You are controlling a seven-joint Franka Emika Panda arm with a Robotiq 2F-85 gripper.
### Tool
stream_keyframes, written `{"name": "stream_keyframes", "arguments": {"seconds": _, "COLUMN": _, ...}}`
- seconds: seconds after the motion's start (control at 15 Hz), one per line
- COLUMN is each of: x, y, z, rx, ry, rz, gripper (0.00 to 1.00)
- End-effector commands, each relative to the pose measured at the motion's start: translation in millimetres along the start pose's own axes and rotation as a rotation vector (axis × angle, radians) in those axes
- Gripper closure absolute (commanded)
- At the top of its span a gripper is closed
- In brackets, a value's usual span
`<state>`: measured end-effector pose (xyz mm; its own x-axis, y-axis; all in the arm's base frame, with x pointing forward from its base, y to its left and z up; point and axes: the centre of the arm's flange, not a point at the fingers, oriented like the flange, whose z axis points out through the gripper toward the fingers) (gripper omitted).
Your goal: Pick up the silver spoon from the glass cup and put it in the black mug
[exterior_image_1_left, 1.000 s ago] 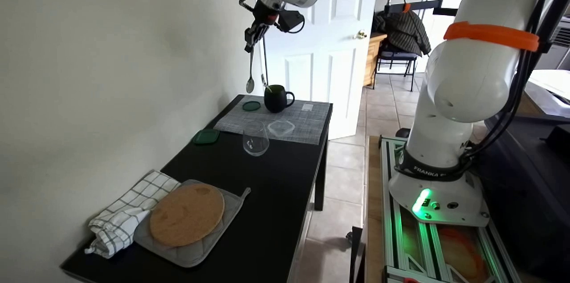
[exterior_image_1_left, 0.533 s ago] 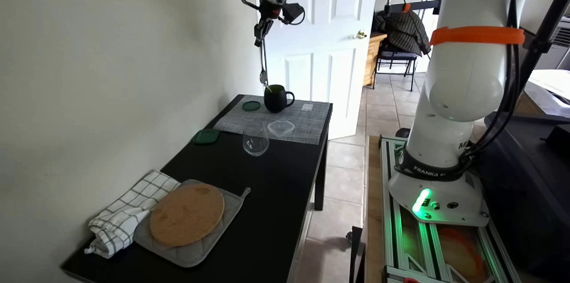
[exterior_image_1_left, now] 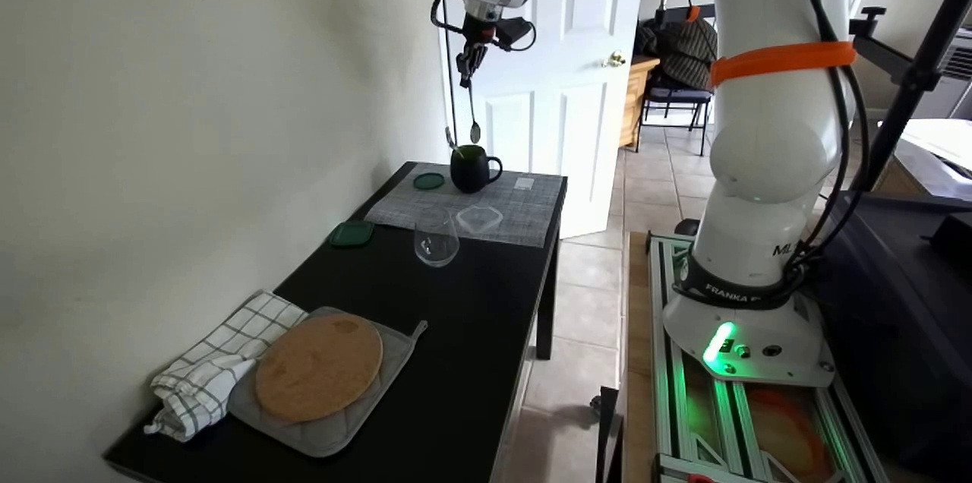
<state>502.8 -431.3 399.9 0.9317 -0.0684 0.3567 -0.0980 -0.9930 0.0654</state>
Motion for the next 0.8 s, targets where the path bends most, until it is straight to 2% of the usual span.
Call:
{"name": "stream_keyframes", "arguments": {"seconds": 0.0, "x": 5, "y": 13, "z": 18, "rx": 0.005, "ry": -0.021, "rz": 0.077, "gripper": 0.98}}
{"name": "stream_keyframes", "arguments": {"seconds": 0.33, "x": 7, "y": 10, "z": 14, "rx": 0.029, "ry": -0.009, "rz": 0.154, "gripper": 0.98}}
{"name": "stream_keyframes", "arguments": {"seconds": 0.73, "x": -3, "y": -11, "z": 14, "rx": 0.059, "ry": -0.048, "rz": 0.156, "gripper": 0.98}}
